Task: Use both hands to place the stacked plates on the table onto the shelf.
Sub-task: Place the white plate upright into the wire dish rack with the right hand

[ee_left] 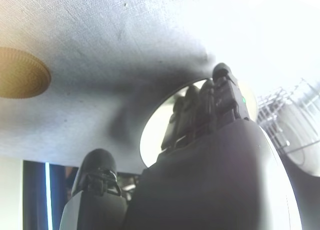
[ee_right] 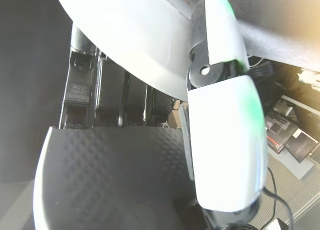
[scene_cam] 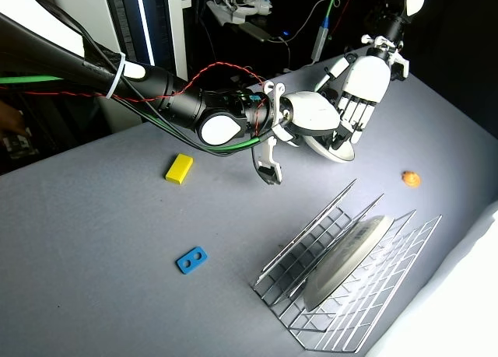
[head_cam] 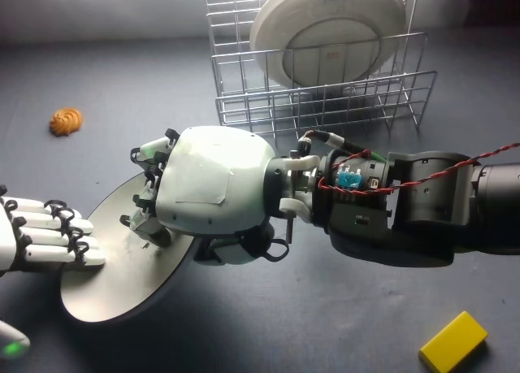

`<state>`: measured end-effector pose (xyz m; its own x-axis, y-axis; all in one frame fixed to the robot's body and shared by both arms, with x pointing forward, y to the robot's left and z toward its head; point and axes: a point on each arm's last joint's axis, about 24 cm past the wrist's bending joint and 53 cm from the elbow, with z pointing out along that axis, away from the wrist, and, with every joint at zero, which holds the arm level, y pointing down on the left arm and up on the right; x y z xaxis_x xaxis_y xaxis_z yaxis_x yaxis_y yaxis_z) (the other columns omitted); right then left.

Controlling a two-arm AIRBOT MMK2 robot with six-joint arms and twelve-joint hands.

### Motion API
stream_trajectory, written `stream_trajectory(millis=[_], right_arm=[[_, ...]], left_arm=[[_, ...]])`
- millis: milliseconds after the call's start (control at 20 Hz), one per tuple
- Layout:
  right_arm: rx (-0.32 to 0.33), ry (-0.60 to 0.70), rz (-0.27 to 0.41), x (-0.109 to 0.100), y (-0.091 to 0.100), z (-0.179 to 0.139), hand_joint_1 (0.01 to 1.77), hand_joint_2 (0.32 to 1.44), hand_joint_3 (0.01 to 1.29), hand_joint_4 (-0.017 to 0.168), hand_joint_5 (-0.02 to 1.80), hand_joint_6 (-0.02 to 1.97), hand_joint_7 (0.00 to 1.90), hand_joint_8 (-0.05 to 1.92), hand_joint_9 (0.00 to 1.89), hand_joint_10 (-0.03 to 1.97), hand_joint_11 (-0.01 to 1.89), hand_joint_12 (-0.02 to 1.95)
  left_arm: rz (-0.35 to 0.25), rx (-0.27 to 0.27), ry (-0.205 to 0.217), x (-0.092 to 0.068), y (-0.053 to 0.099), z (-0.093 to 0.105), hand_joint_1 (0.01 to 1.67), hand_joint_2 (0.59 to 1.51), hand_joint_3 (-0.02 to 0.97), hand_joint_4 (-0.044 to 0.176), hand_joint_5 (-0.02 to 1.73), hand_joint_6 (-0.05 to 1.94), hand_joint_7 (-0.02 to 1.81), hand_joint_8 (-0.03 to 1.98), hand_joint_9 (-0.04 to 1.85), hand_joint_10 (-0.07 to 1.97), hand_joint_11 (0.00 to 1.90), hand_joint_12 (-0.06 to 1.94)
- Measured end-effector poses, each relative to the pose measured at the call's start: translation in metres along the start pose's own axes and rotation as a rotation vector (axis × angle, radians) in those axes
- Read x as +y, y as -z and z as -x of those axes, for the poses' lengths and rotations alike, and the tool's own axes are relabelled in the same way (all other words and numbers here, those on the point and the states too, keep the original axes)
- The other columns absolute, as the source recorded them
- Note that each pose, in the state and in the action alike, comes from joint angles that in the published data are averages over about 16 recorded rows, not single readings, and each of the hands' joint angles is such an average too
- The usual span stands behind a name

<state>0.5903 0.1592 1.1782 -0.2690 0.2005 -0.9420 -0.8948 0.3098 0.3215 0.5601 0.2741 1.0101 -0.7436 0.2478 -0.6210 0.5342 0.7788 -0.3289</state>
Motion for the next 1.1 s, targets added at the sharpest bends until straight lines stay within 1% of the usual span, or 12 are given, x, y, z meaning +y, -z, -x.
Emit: stream_trajectory(millis=[100,250,600,850,1100], right_arm=[[-0.002,-0.004,0.0,0.0,0.0,0.001,1.17,1.02,0.01,0.008,0.82,0.84,0.92,0.99,1.09,0.08,0.46,1.32],[-0.011,-0.014,-0.002,-0.001,0.001,0.005,1.17,1.02,0.01,0.009,0.83,0.86,0.92,1.07,1.08,0.08,0.46,1.33],[-0.066,-0.036,0.008,0.002,0.007,0.034,1.18,1.03,0.01,0.013,0.86,0.95,0.93,1.1,1.08,0.08,0.45,1.32],[-0.123,-0.041,0.028,0.009,0.015,0.063,1.18,1.04,0.01,0.015,0.87,1.0,0.92,1.1,1.08,0.09,0.45,1.32],[-0.179,-0.035,0.054,0.019,0.026,0.091,1.18,1.06,0.01,0.017,0.88,1.02,0.92,1.1,1.08,0.09,0.45,1.32]], left_arm=[[0.008,-0.032,0.013,0.002,0.003,0.011,0.01,1.216,0.02,-0.001,0.05,0.0,0.03,0.0,0.01,-0.01,0.02,0.01],[0.021,-0.084,0.03,0.007,0.009,0.029,0.01,1.215,0.02,0.001,0.06,0.01,0.04,0.0,0.01,0.0,0.02,0.01],[0.072,-0.195,0.055,0.027,0.03,0.069,0.01,1.211,0.02,0.001,0.08,0.02,0.04,0.0,0.03,0.01,0.02,0.01],[0.108,-0.232,0.046,0.042,0.043,0.084,0.01,1.204,0.02,0.0,0.08,0.02,0.04,0.0,0.03,0.01,0.02,0.01],[0.144,-0.251,0.034,0.057,0.053,0.093,0.02,1.2,0.02,-0.001,0.08,0.02,0.05,0.0,0.04,0.01,0.02,0.01]])
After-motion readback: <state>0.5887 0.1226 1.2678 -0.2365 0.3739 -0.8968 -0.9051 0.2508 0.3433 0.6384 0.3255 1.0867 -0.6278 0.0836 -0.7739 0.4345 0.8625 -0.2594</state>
